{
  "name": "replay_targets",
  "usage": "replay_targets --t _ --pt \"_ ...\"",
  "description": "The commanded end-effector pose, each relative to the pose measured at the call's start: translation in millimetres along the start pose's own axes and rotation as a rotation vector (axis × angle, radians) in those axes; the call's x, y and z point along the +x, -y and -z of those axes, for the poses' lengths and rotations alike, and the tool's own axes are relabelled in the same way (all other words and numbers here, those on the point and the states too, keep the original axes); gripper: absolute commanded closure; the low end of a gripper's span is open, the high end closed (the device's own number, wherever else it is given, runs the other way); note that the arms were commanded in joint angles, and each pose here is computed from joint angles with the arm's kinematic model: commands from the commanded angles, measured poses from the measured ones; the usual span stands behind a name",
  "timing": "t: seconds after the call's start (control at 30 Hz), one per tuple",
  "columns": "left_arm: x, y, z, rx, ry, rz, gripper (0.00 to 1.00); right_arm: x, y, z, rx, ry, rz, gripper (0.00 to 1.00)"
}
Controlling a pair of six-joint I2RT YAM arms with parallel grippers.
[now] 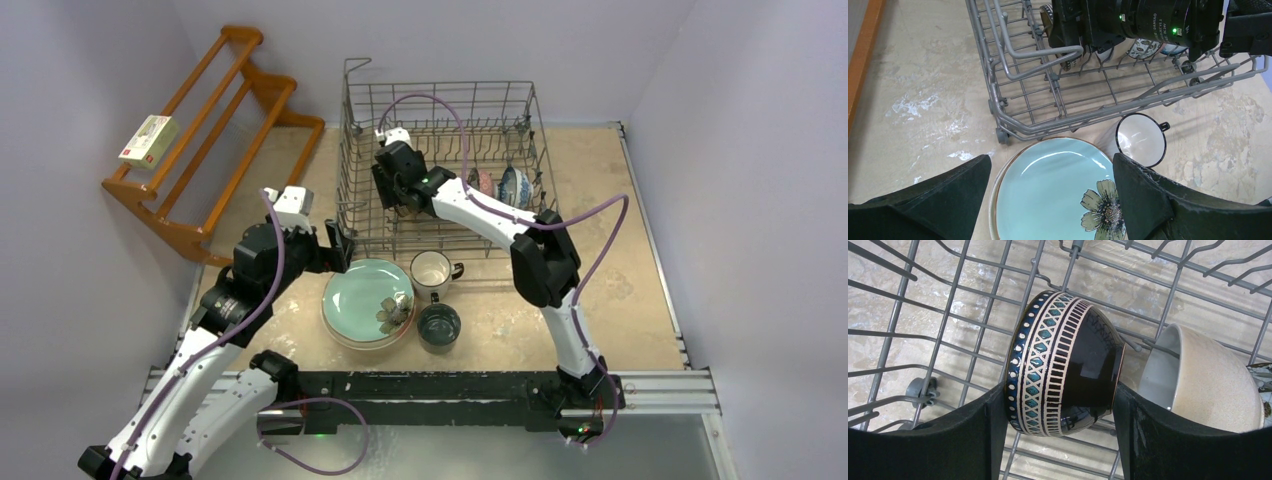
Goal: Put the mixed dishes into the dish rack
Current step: Insert the bowl into the dish rack.
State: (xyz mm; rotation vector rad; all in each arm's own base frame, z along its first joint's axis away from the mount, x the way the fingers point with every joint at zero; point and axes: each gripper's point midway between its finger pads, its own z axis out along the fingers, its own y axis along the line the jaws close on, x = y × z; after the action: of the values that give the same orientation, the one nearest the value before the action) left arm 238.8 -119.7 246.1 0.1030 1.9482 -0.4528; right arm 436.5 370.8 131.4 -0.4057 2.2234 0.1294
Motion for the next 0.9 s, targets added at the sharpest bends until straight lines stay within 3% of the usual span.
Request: replay_targets --t 0.0,0.37,0.87 --pt "-6 -1 -2 -0.002 0.026 -0.017 0.1 -35 -8 33 -0.057 0.088 -0.076 0.29" --pt "-5 -1 -5 0.0 0.018 -0.017 0.1 -47 16 37 0.072 0.125 -0.073 0.17" --pt "-4 -1 -4 0.001 0.017 -0.019 0.1 -84 25 70 0.083 0.25 -0.135 0.14"
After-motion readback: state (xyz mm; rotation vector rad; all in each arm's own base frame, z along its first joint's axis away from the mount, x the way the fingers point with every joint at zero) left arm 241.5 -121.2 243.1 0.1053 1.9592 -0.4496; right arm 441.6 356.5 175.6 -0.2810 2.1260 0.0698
